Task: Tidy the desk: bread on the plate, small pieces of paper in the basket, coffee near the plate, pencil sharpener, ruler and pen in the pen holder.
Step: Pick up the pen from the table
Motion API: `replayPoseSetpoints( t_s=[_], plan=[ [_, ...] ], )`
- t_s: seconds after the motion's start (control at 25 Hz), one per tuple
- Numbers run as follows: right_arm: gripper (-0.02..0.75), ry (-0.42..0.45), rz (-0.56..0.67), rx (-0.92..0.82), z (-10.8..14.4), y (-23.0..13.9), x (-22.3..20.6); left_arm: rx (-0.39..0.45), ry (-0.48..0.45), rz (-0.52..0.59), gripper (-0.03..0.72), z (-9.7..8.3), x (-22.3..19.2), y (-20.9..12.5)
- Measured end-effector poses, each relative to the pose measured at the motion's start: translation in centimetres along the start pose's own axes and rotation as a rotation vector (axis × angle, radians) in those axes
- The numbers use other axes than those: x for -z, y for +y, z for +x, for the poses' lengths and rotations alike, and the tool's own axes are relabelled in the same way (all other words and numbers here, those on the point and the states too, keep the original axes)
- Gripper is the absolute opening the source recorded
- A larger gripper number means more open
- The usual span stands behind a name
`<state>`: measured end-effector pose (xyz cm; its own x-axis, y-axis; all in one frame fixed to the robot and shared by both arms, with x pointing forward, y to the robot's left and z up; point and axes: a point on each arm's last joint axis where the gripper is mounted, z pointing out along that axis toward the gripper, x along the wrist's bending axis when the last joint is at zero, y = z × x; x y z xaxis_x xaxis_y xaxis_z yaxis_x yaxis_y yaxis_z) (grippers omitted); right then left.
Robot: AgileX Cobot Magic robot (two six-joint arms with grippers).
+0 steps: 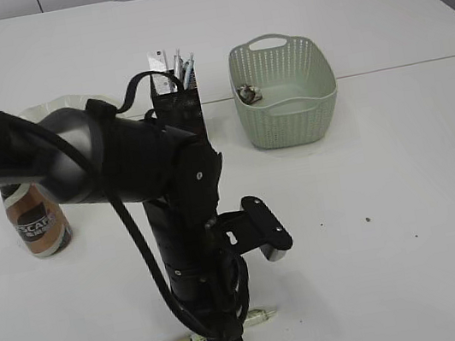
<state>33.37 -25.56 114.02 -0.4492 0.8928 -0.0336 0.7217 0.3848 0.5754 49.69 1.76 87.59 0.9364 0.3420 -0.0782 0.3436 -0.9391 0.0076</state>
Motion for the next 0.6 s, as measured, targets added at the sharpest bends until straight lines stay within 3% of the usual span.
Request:
replayPoseSetpoints(
  t_s=[0.32,0.44,0.6],
  plan=[
    [0.313,0.0,0.0,0.0,0.0,0.0,0.0,0.186,-0.1,-0.131,0.071,1.0,2.1,-0.6],
    [0.313,0.0,0.0,0.0,0.0,0.0,0.0,0.264,-0.097,-0.219,0.07,1.3,3.4,-2.0],
    [0.312,0.0,0.0,0.0,0.0,0.0,0.0,0.333,-0.014,-0.368,0.07,0.5,4.5,-4.5]
  ],
)
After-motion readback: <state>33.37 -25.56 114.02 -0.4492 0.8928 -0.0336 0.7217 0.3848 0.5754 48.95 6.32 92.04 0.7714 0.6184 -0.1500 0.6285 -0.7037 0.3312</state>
